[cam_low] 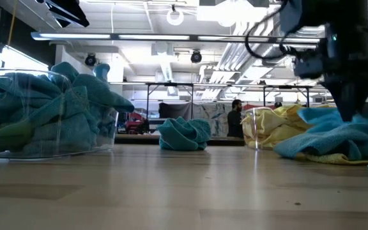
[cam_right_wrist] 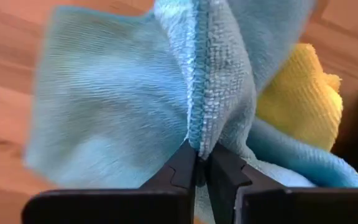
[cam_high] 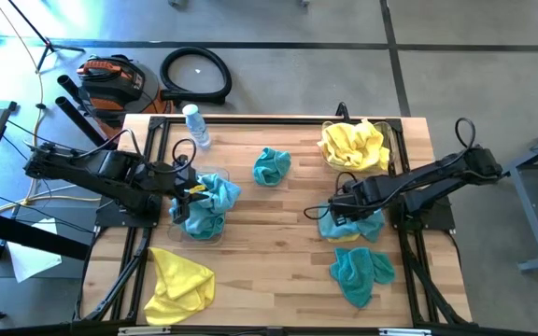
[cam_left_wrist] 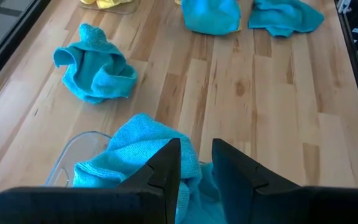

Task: Sort microfiber towel by color & place in baskets
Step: Put the blue microfiber cloth into the left transparent bin

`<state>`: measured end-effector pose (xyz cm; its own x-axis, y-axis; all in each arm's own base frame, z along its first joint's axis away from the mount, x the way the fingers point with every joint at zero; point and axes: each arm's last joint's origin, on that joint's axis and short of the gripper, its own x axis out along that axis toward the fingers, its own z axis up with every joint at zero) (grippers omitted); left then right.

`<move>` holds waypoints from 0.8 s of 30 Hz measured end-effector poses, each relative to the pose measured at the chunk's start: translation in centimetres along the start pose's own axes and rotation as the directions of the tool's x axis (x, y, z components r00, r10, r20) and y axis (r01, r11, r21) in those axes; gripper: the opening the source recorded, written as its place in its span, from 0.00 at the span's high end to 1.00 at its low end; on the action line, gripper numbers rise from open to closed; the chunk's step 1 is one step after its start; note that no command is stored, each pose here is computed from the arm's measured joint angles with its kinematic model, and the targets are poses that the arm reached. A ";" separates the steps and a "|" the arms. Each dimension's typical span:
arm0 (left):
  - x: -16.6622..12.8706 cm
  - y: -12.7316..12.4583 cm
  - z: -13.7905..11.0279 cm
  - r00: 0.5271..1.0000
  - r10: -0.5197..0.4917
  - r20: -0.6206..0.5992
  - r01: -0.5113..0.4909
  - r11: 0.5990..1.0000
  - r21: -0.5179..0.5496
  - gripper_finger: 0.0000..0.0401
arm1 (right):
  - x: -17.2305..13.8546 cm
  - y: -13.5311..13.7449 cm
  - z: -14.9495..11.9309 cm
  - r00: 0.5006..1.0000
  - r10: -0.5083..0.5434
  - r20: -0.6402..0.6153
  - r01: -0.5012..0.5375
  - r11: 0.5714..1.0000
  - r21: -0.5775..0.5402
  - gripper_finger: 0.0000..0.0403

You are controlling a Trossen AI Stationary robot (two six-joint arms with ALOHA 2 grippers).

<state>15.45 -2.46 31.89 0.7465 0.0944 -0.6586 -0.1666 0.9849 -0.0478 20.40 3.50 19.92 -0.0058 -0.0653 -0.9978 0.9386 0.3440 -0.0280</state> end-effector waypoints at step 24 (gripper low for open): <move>-0.3 -0.7 3.3 0.945 -0.031 0.326 0.026 0.999 0.022 0.66 | -20.3 3.9 1.0 0.645 0.488 0.588 -0.330 0.872 -0.362 1.00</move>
<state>17.42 -2.73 34.59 0.9206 0.1057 -0.3760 -0.1333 0.9899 -0.0482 24.58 5.21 40.09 0.6571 -0.4255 -0.6223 0.6957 0.6602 0.2831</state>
